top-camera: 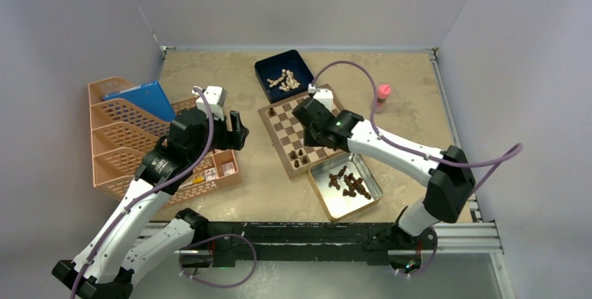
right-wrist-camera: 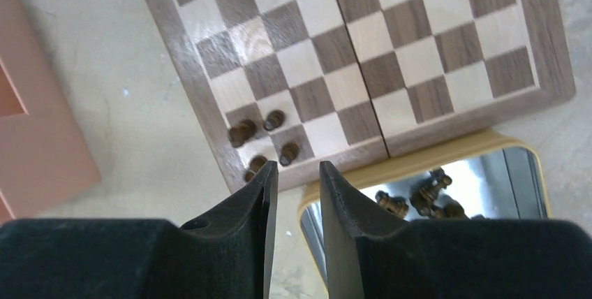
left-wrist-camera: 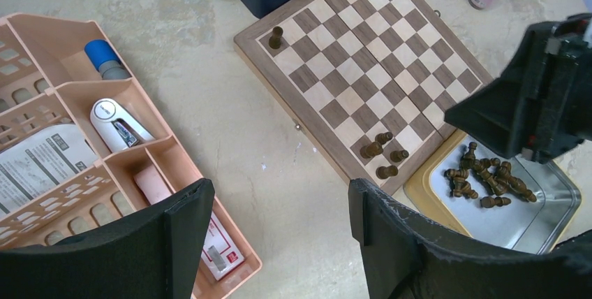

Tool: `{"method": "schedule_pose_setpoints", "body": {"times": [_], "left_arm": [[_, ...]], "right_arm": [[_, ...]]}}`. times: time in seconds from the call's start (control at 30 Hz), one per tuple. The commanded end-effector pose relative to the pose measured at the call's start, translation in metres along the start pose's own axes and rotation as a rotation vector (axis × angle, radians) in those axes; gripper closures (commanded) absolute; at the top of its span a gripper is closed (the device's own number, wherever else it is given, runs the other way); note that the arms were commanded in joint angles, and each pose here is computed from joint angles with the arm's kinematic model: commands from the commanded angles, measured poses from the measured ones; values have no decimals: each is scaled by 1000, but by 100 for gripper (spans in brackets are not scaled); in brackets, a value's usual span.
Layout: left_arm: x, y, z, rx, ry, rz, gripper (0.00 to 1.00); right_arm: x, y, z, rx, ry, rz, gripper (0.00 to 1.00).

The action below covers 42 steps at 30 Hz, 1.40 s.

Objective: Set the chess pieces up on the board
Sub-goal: Place the chess piece on the chessboard, then pick up the chess piece from the storage box.

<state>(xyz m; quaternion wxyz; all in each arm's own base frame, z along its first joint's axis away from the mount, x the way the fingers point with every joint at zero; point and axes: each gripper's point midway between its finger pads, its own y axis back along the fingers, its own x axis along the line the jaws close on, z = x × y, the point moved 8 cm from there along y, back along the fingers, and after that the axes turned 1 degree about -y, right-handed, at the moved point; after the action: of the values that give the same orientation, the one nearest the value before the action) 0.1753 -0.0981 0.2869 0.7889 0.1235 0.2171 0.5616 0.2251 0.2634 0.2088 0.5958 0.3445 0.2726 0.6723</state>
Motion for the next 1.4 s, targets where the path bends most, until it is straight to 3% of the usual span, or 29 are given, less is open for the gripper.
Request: {"method": "schedule_pose_setpoints", "body": {"times": [0.0, 0.47, 1.37], "left_arm": [[-2, 0, 8, -50, 11, -22, 30], [-3, 2, 8, -52, -1, -37, 30], [-3, 1, 8, -55, 4, -38, 29]], "right_arm": [[-28, 9, -17, 1, -38, -70, 69], [-85, -4, -76, 76, -116, -177, 69], [-97, -32, -95, 137, -213, -216, 69]]}}
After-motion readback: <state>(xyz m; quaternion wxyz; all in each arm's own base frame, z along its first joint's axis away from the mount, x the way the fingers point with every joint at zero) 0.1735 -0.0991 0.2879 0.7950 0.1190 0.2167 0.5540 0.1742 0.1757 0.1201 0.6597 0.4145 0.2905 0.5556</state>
